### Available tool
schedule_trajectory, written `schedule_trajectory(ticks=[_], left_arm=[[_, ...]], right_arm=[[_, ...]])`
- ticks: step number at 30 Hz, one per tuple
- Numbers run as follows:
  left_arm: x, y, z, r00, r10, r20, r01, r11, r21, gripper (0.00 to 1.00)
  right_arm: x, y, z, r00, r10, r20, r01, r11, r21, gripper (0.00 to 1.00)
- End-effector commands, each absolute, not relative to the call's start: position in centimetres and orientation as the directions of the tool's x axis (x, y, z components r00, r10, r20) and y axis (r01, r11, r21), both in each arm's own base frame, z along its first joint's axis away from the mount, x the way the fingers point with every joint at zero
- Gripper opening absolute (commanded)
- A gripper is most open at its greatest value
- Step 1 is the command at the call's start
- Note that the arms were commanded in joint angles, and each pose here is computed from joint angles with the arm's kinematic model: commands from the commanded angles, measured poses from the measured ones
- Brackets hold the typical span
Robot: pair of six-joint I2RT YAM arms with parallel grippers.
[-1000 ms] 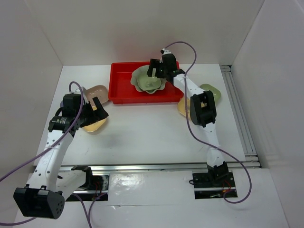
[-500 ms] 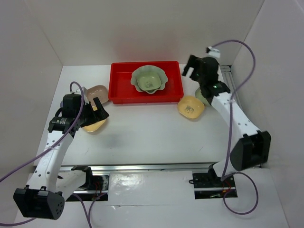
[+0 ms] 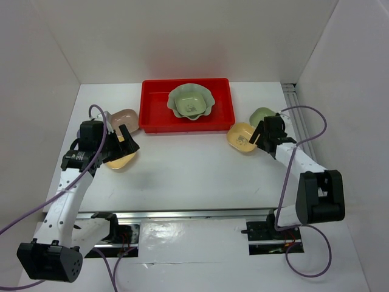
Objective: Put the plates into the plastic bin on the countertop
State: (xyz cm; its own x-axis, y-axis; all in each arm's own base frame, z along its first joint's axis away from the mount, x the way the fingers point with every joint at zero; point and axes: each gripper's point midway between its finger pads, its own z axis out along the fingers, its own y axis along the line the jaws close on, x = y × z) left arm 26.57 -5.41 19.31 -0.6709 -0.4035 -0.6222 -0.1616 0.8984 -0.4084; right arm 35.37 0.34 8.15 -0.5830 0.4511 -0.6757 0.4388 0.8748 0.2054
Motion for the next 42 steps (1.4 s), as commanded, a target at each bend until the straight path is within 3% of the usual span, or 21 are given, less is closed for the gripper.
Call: schedule_trajectory(ticks=[1, 8, 11, 12, 16, 27, 33, 37, 39, 41, 42], left_arm=[[27.0, -5.4, 20.0, -0.648, -0.392, -0.653, -0.134, 0.902, -0.41, 1.0], [27.0, -5.4, 20.0, -0.648, -0.392, -0.653, -0.134, 0.902, -0.41, 1.0], [27.0, -5.4, 20.0, -0.648, -0.392, -0.653, -0.134, 0.902, -0.41, 1.0], [27.0, -5.4, 20.0, -0.648, -0.392, -0.653, -0.134, 0.902, -0.41, 1.0], [27.0, -5.4, 20.0, -0.648, -0.392, -0.653, -0.134, 0.902, -0.41, 1.0], [27.1, -5.4, 19.8, -0.653, -0.4, -0.643, -0.143, 0.899, -0.414, 1.0], [27.3, -5.2, 19.5, -0.655, -0.401, -0.641, -0.155, 0.901, -0.405, 1.0], [27.3, -5.0, 19.5, -0.651, -0.402, -0.644, -0.163, 0.902, -0.399, 1.0], [27.1, -4.9, 19.3, -0.654, -0.402, -0.64, -0.172, 0.904, -0.392, 1.0], [27.2, -4.9, 19.1, -0.659, -0.41, -0.631, -0.182, 0.9, -0.396, 1.0], [27.2, -4.9, 19.1, -0.659, -0.41, -0.631, -0.182, 0.9, -0.396, 1.0]], right_arm=[[37.3, 0.7, 6.9, -0.545, 0.489, -0.681, 0.446, 0.857, 0.258, 0.77], [37.5, 1.1, 2.0, -0.603, 0.504, -0.618, 0.467, 0.851, 0.239, 0.68], [37.4, 1.1, 1.1, -0.616, 0.504, -0.606, 0.472, 0.851, 0.228, 0.44], [37.4, 1.1, 1.1, -0.616, 0.504, -0.606, 0.472, 0.852, 0.228, 0.26], [36.4, 2.3, 1.5, -0.639, 0.479, -0.601, 0.448, 0.868, 0.215, 0.0], [29.9, 7.6, 5.2, -0.722, 0.306, -0.621, 0.236, 0.952, 0.194, 0.0], [27.9, 16.9, 12.9, -0.723, 0.202, -0.661, -0.173, 0.873, 0.456, 0.0], [31.4, 20.6, 19.4, -0.597, 0.211, -0.774, -0.328, 0.816, 0.476, 0.0], [35.1, 21.4, 23.5, -0.49, 0.205, -0.847, -0.376, 0.827, 0.418, 0.0], [38.5, 22.8, 22.4, -0.503, 0.146, -0.852, -0.387, 0.844, 0.372, 0.0], [40.8, 23.4, 25.6, -0.439, 0.141, -0.888, -0.427, 0.836, 0.344, 0.01]])
